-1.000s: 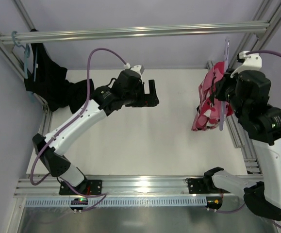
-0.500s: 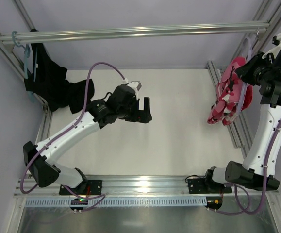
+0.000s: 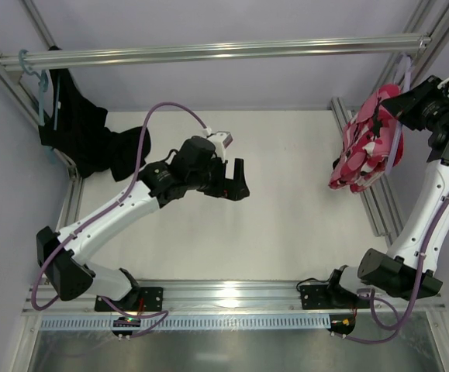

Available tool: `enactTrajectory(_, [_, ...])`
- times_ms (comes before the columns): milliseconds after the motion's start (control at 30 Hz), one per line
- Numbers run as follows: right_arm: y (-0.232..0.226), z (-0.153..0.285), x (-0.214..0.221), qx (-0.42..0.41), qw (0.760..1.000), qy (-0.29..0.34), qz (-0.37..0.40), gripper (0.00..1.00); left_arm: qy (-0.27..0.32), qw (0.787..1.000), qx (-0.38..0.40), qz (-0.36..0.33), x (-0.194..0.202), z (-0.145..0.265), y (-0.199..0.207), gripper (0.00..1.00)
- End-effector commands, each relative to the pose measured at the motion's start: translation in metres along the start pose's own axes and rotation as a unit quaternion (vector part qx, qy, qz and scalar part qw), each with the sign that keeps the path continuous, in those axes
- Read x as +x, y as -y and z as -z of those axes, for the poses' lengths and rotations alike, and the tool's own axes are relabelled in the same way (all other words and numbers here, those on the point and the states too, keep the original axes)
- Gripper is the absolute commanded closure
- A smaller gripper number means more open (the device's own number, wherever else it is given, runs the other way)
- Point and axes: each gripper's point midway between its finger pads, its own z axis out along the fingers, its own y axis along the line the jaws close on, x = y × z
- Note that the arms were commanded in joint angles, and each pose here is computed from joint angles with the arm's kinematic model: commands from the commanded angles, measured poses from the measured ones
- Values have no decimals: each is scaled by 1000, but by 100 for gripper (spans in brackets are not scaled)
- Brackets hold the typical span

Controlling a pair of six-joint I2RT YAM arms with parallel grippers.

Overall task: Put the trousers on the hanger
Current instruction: Hang the hanger with trousers onto the clothesline

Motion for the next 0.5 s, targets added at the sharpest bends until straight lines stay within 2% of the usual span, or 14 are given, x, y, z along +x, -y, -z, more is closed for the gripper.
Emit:
enactTrajectory(0, [-54,11,-75,-109,983,119,87,96,3,999,46,-7,0,-4,16,0])
enactTrajectory(67, [-50,1,-66,-131,985,99,60,96,-1,998,60,-5,2,-7,19,0])
enactTrajectory(100, [-58,7,-73,-139,980,118,79,96,1,998,63,-5,2,-7,21,0])
enactTrajectory(267, [-60,0,-72,-167,978,104,64,96,-5,998,62,-12,1,-7,21,0])
enactTrajectory(467, [-46,-12,-74,-143,985,94,30,96,-3,998,68,-14,1,-8,23,0])
